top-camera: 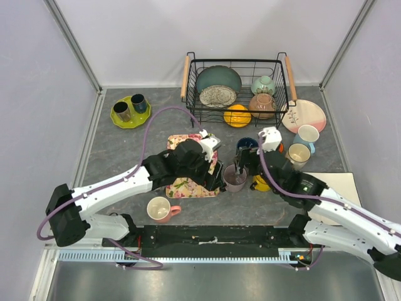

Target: Turn the mug right side up

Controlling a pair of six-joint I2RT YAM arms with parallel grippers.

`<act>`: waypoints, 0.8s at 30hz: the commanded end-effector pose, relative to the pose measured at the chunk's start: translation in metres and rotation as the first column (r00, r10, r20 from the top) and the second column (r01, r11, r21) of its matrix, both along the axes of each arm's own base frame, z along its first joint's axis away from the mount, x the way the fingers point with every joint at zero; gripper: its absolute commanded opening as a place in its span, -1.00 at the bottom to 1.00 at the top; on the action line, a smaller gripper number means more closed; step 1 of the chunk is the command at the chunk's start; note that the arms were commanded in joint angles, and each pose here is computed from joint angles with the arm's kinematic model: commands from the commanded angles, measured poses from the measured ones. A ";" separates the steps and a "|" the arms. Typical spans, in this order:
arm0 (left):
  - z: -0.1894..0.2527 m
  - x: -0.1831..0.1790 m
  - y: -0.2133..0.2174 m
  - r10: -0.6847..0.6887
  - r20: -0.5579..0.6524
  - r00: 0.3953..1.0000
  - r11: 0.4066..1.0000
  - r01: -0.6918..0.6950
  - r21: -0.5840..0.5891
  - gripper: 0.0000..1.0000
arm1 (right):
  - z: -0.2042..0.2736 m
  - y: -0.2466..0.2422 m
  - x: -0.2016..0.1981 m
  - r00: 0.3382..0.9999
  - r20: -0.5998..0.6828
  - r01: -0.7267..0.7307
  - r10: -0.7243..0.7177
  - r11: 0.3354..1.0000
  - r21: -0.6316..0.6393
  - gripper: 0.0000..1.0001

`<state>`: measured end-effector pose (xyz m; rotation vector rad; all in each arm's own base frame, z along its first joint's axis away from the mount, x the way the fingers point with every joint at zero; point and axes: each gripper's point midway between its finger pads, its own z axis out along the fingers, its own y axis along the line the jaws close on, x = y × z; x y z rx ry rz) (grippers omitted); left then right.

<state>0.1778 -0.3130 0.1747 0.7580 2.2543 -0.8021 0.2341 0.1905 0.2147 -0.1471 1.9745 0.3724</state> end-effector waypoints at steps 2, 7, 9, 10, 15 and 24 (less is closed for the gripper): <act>-0.006 0.009 -0.012 -0.068 0.174 0.982 0.995 0.079 -0.054 0.71 | 0.066 -0.019 -0.006 0.992 0.099 0.059 -0.079 0.979 0.193 0.96; -0.024 0.005 -0.026 -0.154 0.171 0.973 0.987 0.159 -0.017 0.54 | 0.091 -0.034 -0.016 0.984 0.143 0.059 -0.102 0.959 0.277 0.96; -0.036 0.007 -0.032 -0.180 0.155 0.971 0.984 0.178 0.024 0.42 | 0.092 -0.036 -0.018 0.984 0.144 0.056 -0.100 0.958 0.282 0.96; -0.040 0.009 -0.034 -0.184 0.150 0.971 0.983 0.180 0.037 0.38 | 0.092 -0.037 -0.018 0.984 0.143 0.058 -0.102 0.958 0.282 0.96; -0.063 0.017 -0.044 -0.195 0.130 0.972 0.979 0.184 0.089 0.27 | 0.083 -0.035 -0.019 0.987 0.130 0.056 -0.093 0.964 0.259 0.96; -0.070 0.023 -0.061 -0.260 0.147 0.954 0.962 0.242 0.127 0.20 | 0.078 -0.037 -0.015 0.985 0.134 0.072 -0.105 0.970 0.231 0.96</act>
